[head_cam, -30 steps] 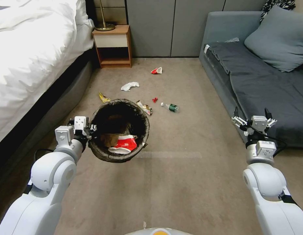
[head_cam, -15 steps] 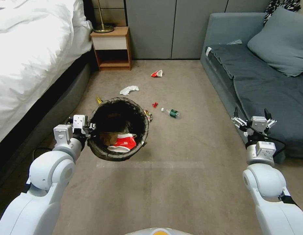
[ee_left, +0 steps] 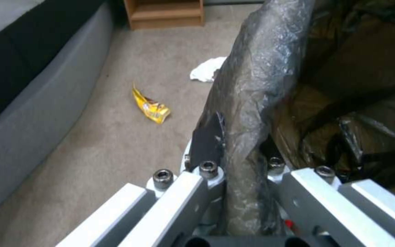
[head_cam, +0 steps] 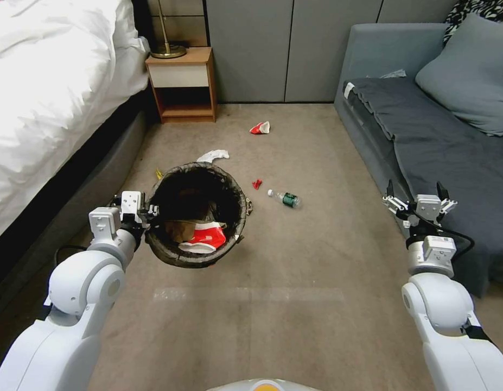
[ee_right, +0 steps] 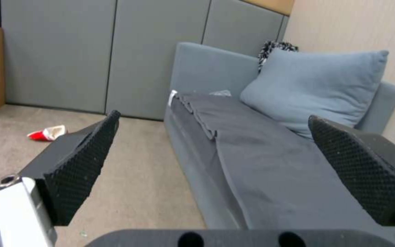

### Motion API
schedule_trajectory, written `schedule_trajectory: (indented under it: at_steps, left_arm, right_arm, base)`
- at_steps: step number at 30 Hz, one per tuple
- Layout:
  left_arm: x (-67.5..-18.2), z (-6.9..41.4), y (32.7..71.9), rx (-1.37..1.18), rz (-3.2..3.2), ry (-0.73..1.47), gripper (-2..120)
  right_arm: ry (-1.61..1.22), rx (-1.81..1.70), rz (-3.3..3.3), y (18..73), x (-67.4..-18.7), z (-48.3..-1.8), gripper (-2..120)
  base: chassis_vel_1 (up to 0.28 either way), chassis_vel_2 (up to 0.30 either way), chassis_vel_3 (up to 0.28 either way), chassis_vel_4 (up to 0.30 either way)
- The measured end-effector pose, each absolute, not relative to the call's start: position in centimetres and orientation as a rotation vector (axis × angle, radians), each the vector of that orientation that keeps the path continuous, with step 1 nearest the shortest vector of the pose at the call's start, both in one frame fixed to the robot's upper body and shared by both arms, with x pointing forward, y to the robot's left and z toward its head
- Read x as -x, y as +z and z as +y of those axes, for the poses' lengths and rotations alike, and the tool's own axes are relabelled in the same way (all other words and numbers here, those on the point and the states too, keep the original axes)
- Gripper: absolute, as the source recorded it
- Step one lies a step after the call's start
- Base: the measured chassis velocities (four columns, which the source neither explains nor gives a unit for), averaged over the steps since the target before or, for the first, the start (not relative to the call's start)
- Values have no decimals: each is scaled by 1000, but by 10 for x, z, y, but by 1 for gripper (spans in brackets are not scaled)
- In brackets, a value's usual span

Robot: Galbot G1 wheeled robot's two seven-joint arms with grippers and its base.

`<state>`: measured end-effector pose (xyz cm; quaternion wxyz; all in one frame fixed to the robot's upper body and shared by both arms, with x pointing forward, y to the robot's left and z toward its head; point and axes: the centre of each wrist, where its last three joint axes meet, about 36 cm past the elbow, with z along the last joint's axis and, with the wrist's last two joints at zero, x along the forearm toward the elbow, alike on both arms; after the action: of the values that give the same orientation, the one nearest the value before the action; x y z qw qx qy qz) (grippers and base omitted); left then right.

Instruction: Pick up the trash bin, then pick up the garbage from the floor and place it into the trash bin.

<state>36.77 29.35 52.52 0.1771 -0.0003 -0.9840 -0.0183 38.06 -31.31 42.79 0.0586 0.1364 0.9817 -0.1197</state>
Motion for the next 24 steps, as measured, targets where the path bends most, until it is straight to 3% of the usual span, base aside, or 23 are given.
schedule_trajectory:
  at_steps: [24]
  left_arm:
    - [-369, 295, 526, -1, -2786, -48, 1]
  right_arm:
    - [-365, -415, 2977, 429, -381, -314, 100]
  base:
    - [-124, 119, 128, -131]
